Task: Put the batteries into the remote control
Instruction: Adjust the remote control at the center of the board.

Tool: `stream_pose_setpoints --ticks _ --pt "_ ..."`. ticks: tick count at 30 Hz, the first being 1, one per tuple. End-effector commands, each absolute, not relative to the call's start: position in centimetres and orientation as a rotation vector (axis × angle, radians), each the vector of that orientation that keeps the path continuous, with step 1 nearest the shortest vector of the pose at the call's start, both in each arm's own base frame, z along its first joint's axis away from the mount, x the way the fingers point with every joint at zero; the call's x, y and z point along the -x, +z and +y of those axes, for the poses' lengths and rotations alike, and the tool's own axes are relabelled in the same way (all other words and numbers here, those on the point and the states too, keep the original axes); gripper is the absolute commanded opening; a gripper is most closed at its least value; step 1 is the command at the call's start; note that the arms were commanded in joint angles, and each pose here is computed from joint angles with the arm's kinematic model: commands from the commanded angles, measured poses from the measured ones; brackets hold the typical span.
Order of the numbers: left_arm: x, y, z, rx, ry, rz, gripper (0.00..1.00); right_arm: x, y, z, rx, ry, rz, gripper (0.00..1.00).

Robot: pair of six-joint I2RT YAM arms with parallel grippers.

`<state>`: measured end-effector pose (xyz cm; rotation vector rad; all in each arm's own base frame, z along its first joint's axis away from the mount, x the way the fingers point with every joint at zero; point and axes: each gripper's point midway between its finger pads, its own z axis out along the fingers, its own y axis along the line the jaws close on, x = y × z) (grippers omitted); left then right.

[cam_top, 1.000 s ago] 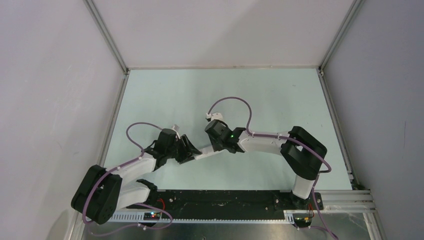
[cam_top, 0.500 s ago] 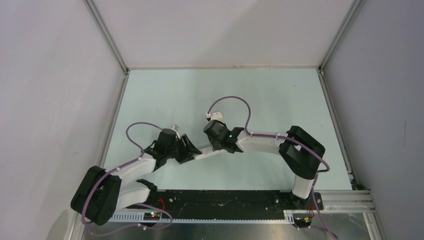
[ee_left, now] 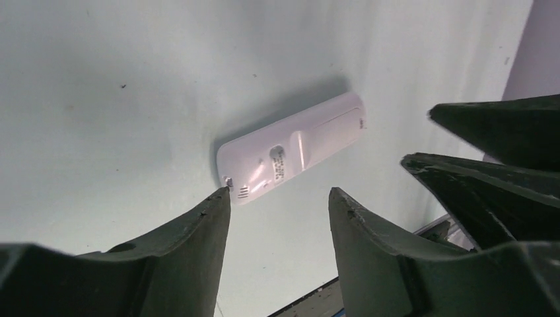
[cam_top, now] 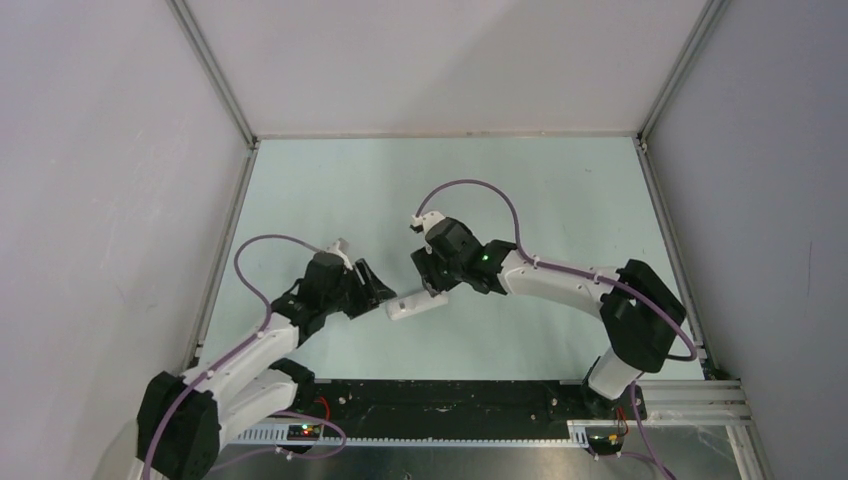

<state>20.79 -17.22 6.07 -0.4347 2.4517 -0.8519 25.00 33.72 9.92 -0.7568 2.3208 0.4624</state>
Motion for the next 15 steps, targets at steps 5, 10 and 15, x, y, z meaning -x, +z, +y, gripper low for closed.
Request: stream_pose_setpoints --ticks 5,10,15 --pt "-19.2 6.5 -17.6 0.376 -0.883 2.451 0.50 -28.9 11.0 35.4 0.628 0.487 2.341 0.33" --pt "-17.7 5.6 -18.8 0.268 -0.861 2.494 0.45 -30.3 7.4 34.7 0.558 0.404 2.450 0.30" --pt "-16.7 3.8 -19.3 0.213 -0.774 2.561 0.41 -30.5 4.7 34.2 0.556 0.354 2.526 0.27"
